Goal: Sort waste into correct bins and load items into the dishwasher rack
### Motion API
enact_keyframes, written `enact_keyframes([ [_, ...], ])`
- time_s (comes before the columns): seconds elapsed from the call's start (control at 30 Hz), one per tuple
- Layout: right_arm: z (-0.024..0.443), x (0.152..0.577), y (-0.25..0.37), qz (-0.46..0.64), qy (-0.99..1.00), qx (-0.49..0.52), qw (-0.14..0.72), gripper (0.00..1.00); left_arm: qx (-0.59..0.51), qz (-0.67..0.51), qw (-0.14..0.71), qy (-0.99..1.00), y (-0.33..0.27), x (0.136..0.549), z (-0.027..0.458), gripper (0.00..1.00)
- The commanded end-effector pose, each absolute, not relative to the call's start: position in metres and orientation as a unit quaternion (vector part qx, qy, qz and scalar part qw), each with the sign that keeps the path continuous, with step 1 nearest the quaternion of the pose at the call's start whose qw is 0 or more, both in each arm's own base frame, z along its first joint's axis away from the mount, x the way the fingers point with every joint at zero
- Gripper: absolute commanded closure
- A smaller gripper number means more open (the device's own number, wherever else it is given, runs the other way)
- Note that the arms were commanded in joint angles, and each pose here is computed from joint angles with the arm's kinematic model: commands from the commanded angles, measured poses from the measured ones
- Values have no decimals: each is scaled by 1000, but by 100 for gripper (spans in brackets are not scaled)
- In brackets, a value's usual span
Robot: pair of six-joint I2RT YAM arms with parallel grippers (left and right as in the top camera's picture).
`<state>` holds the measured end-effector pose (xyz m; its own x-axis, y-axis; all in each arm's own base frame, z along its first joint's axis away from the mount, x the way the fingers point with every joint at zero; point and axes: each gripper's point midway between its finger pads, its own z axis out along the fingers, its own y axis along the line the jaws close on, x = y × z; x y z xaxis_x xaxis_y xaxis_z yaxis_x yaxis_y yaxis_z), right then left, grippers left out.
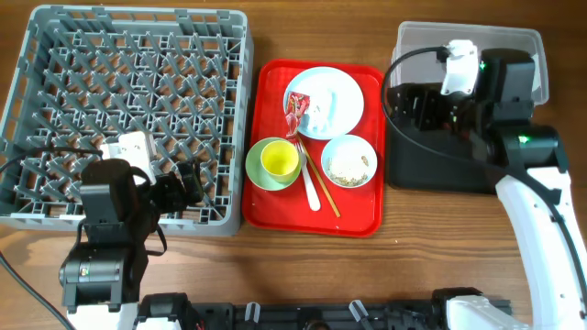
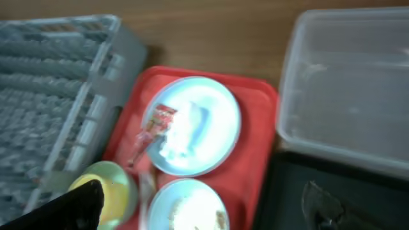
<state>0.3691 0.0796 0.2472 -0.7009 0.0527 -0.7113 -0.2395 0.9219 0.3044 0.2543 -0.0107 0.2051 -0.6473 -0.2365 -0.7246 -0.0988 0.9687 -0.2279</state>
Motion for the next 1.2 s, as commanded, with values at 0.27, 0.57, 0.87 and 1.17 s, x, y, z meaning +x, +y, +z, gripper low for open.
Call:
enact_keyframes([
  [0.27,266,446,164,121,899,-59,416,0,-92,-88,422,898,-12,257,216,0],
  [0.57,67,477,211,112,964,31,240,14,-92,-88,422,898,-12,257,216,0],
  [0.87,11,458,214,105,978,73,167,81,-92,-88,422,898,-12,257,215,0],
  [1.17,200,492,58,37,916,179,359,85,-92,-88,422,898,-12,257,215,0],
])
